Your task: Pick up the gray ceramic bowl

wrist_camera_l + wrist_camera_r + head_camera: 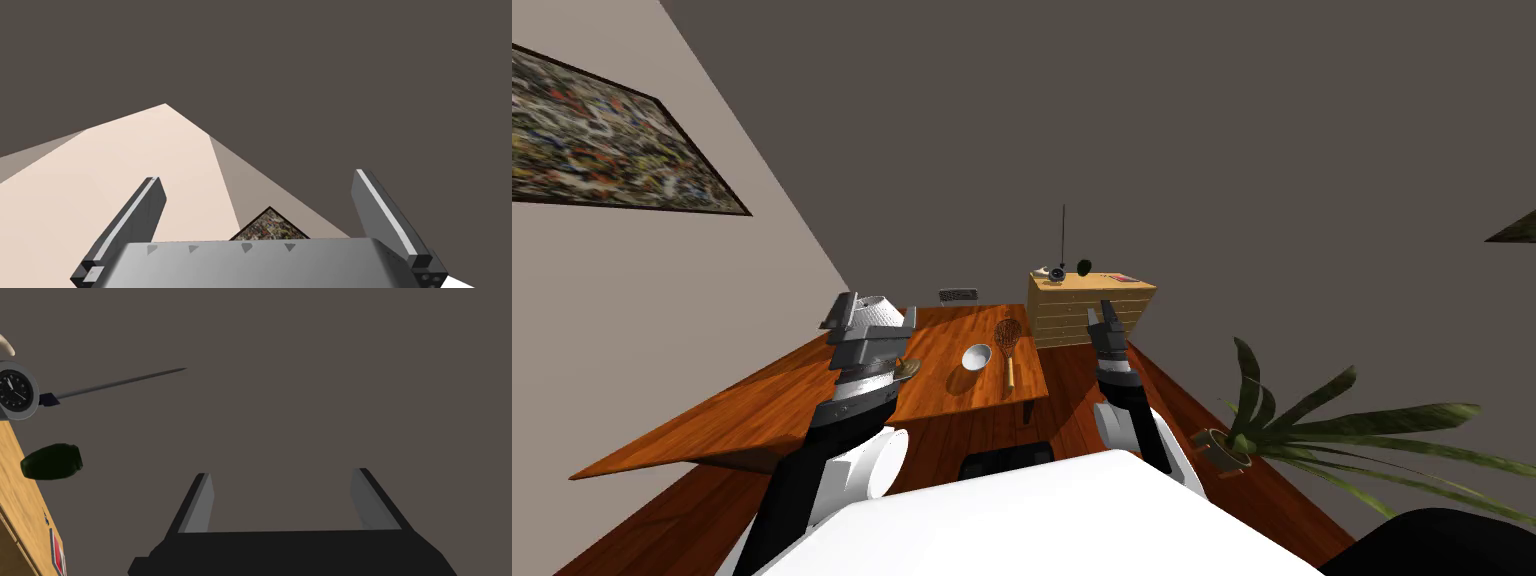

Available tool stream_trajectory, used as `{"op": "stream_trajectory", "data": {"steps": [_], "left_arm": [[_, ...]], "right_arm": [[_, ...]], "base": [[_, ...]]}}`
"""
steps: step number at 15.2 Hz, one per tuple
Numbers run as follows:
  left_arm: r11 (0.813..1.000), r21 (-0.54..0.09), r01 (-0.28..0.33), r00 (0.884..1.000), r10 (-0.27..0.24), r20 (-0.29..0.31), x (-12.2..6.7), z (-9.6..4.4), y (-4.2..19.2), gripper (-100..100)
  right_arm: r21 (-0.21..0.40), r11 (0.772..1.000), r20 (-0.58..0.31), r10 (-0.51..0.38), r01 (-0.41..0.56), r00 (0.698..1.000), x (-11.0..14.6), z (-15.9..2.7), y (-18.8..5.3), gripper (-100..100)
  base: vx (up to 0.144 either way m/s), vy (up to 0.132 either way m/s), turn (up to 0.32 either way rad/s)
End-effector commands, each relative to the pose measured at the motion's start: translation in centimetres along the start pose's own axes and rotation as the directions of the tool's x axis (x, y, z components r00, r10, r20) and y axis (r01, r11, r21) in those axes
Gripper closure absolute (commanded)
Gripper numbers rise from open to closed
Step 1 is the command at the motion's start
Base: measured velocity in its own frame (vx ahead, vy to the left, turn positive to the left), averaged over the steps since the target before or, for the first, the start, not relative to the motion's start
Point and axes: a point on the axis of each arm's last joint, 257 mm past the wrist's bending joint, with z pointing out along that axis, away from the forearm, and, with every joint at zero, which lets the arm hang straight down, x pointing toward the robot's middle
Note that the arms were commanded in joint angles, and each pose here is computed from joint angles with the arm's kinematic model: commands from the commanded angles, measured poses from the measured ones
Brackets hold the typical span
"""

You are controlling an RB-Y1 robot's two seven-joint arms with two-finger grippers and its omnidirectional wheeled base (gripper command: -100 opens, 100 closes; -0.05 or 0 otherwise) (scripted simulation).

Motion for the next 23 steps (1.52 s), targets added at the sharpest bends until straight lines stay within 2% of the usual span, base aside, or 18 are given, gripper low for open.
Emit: {"op": "stream_trajectory", "data": {"steps": [1,3,4,6,9,13,14,15,16,17,18,19,20,21,22,23], "left_arm": [[1.0,-0.029,-0.012,1.0,0.011,-0.025,0.1,-0.2,1.1,-100],[0.996,-0.086,-0.031,0.998,0.026,-0.054,-0.3,-0.7,3.4,-100],[0.996,-0.087,-0.032,0.998,0.027,-0.055,-0.3,-0.7,3.4,-100],[0.986,-0.156,-0.053,0.996,0.042,-0.077,-1.2,-1.4,6.2,-100],[0.976,-0.209,-0.066,0.996,0.05,-0.079,-2.2,-2.1,8.4,-100],[0.948,-0.305,-0.088,0.995,0.068,-0.077,-4.4,-3.4,12.3,-100],[0.948,-0.305,-0.088,0.995,0.068,-0.077,-4.4,-3.4,12.3,-100],[0.935,-0.341,-0.096,0.994,0.075,-0.074,-5.5,-3.9,13.7,-100],[0.93,-0.355,-0.097,0.995,0.077,-0.07,-5.8,-4.3,14.3,-100],[0.914,-0.392,-0.103,0.994,0.085,-0.063,-7.0,-4.8,15.7,-100],[0.908,-0.405,-0.104,0.994,0.088,-0.059,-7.3,-5.2,16.2,-100],[0.891,-0.441,-0.108,0.994,0.096,-0.049,-8.7,-5.8,17.5,-100],[0.884,-0.455,-0.109,0.994,0.1,-0.044,-9.1,-6.3,18.1,-100],[0.866,-0.488,-0.109,0.994,0.108,-0.031,-10.5,-6.8,19.3,-100],[0.856,-0.505,-0.11,0.993,0.112,-0.025,-11.0,-7.4,20.0,-100],[0.838,-0.535,-0.108,0.993,0.121,-0.01,-12.5,-7.9,21.0,-100]], "right_arm": [[0.0,1.0,0.0,0.0,0.0,1.0,0.0,0.0,0.0,0],[0.0,1.0,0.0,0.0,0.0,1.0,0.0,0.0,0.0,0],[0.0,1.0,0.0,0.0,0.0,1.0,0.0,0.0,0.0,0],[0.0,1.0,0.0,0.0,0.0,1.0,0.0,0.0,0.0,0],[0.0,1.0,0.0,0.0,0.0,1.0,0.0,0.0,0.0,0],[0.0,1.0,0.0,0.0,0.0,1.0,0.0,0.0,0.0,0],[0.0,1.0,0.0,0.0,0.0,1.0,0.0,0.0,0.0,0],[0.0,1.0,0.0,0.0,0.0,1.0,0.0,0.0,0.0,0],[0.0,1.0,0.0,0.0,0.0,1.0,0.0,0.0,0.0,0],[0.0,1.0,0.0,0.0,0.0,1.0,0.0,0.0,0.0,0],[0.0,1.0,0.0,0.0,0.0,1.0,0.0,0.0,0.0,0],[0.0,1.0,0.0,0.0,0.0,1.0,0.0,0.0,0.0,0],[0.0,1.0,0.0,0.0,0.0,1.0,0.0,0.0,0.0,0],[0.0,1.0,0.0,0.0,0.0,1.0,0.0,0.0,0.0,0],[0.0,1.0,0.0,0.0,0.0,1.0,0.0,0.0,0.0,0],[0.0,1.0,0.0,0.0,0.0,1.0,0.0,0.0,0.0,0]], "base": [[-0.007,-0.001,-0.063],[-0.026,0.001,-0.182],[-0.036,0.008,-0.137],[-0.042,0.007,-0.178],[-0.039,0.001,-0.186],[-0.037,0.003,-0.191],[-0.027,0.008,-0.045],[-0.033,-0.003,-0.144],[-0.034,-0.004,-0.19],[-0.036,-0.004,-0.276],[-0.037,-0.003,-0.232],[-0.046,-0.008,-0.253],[-0.048,-0.004,-0.224],[-0.048,0.0,-0.267],[-0.043,0.006,-0.224],[-0.045,-0.001,-0.258]]}}
